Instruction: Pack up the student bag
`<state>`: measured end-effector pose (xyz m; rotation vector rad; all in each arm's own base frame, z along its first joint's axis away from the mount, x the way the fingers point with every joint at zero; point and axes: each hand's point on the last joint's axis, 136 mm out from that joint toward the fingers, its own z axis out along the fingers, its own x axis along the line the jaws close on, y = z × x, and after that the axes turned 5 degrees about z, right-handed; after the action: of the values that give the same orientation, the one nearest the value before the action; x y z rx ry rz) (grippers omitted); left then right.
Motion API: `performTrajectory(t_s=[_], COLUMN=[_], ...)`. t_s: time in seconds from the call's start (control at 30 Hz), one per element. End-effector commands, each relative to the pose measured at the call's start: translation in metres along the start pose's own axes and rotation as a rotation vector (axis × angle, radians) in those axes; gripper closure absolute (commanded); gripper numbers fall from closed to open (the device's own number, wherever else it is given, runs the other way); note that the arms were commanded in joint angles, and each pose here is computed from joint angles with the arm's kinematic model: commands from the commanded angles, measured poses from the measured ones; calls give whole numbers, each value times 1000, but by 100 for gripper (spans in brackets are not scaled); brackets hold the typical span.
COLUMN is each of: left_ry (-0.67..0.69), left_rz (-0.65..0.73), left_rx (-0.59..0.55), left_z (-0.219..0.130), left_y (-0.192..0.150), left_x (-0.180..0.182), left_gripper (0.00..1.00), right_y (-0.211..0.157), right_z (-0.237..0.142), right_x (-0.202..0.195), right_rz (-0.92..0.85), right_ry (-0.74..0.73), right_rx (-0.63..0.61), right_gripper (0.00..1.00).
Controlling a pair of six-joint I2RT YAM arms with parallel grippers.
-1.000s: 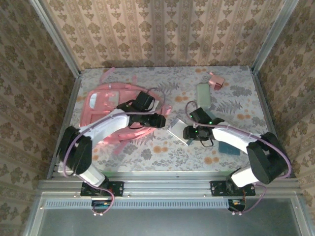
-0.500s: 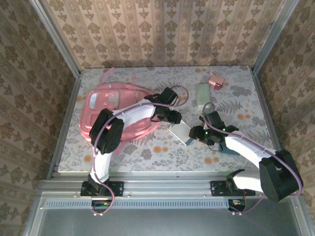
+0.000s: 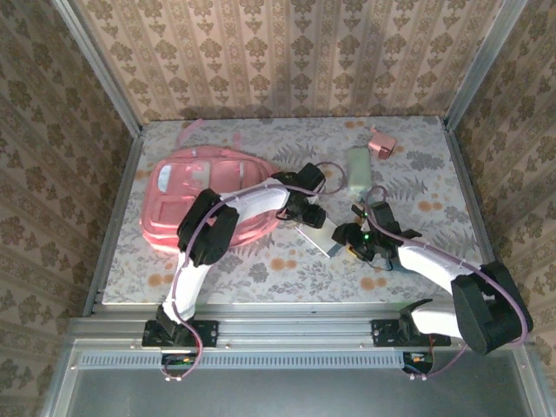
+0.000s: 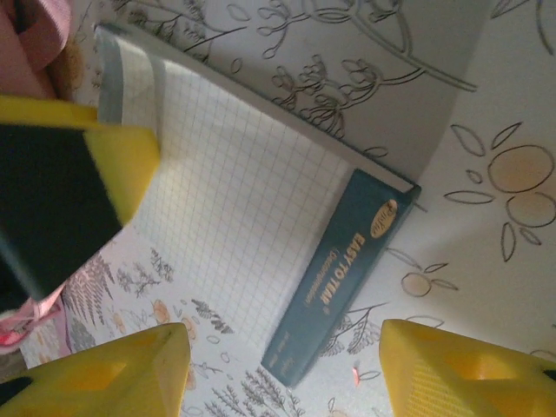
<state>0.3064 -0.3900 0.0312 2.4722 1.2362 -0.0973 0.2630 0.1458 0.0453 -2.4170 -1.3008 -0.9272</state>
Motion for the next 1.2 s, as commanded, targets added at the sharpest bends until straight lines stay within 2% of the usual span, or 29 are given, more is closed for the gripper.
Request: performTrajectory(t_s=[0.0, 0.33, 0.5, 0.73, 0.83, 1.0, 1.17], left_ry=[-39, -137, -203, -229, -227, -246, -358], left_rz=[-24, -96, -123, -123, -124, -158, -282], left_rx=[28, 31, 33, 37, 39, 7, -85], left_z=[1, -2, 2, 3, 3, -12, -46], left_y=[-11, -28, -31, -31, -33, -29, -18], left_x=[-6, -19, -30, -36, -36, -30, -13], left_gripper=[42, 41, 44, 46, 47, 46, 42], right_y=[-1, 9, 4, 7, 12, 16, 19], right_z=[5, 14, 27, 27, 21, 13, -9], right_x=[-4, -24, -5, 25, 26, 21, 33], right_rz=[42, 83, 73, 53, 34, 10, -31], right_ry=[17, 5, 113, 275, 268, 216, 237], right_rx=[23, 37, 116, 139, 107, 62, 11], right_gripper=[39, 39, 40, 46, 52, 83, 93])
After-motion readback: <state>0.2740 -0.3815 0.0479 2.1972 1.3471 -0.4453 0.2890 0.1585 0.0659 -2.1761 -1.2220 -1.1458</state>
